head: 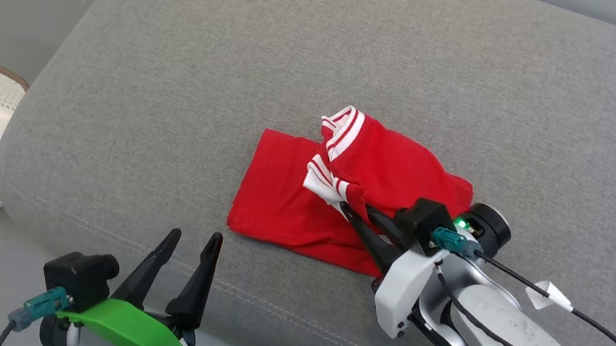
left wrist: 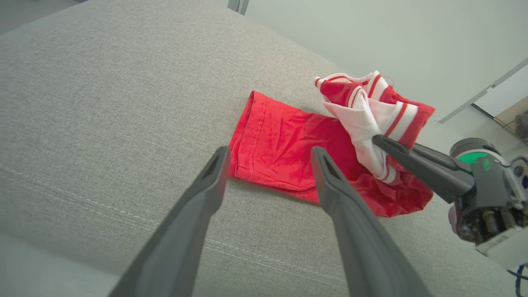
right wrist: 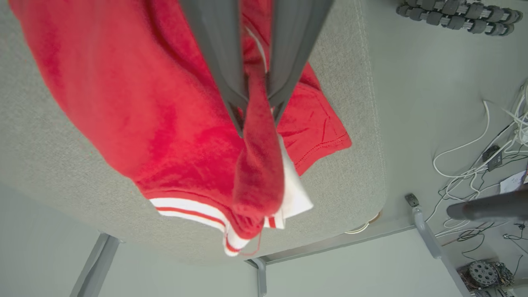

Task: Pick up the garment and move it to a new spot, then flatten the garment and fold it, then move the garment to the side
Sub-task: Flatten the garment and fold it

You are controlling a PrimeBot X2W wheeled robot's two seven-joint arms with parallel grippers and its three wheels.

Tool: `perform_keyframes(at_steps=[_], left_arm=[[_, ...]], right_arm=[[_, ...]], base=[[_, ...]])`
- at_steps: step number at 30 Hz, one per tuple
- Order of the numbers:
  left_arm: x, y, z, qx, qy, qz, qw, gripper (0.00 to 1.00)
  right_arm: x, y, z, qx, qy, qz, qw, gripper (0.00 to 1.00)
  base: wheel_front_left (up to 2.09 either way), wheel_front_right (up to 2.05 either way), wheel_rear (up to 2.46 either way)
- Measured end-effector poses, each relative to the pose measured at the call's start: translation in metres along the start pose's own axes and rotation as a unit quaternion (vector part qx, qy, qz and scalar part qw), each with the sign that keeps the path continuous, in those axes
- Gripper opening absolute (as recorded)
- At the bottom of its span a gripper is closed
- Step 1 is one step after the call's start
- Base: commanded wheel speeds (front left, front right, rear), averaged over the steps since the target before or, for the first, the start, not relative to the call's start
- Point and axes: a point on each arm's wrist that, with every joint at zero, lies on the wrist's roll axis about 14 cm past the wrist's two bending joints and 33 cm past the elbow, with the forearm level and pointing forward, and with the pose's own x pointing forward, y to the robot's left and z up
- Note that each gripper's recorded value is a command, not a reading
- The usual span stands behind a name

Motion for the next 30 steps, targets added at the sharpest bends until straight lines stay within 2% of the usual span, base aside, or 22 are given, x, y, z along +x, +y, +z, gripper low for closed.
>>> perform_keyframes(at_steps=[15,25,26,27,30], left_arm=[[-0.016,0.019,0.016,-0.003,-0.04,0.035,0.999,1.0],[-0.018,0.016,0.016,-0.005,-0.045,0.031,0.999,1.0],[-0.018,0.016,0.016,-0.006,-0.045,0.03,0.999,1.0],[-0.017,0.016,0.015,-0.007,-0.044,0.03,0.999,1.0],[-0.017,0.016,0.012,-0.01,-0.04,0.029,0.999,1.0]], right_arm=[[0.026,0.056,-0.015,-0.058,0.044,0.094,0.993,0.0],[0.032,0.046,-0.028,-0.083,0.079,0.081,0.99,0.0],[0.032,0.045,-0.032,-0.085,0.088,0.08,0.989,0.12],[0.031,0.045,-0.035,-0.089,0.094,0.08,0.988,1.0],[0.03,0.048,-0.042,-0.091,0.107,0.084,0.987,1.0]], base=[[0.0,0.0,0.0],[0.0,0.0,0.0],[0.0,0.0,0.0],[0.0,0.0,0.0],[0.0,0.0,0.0]])
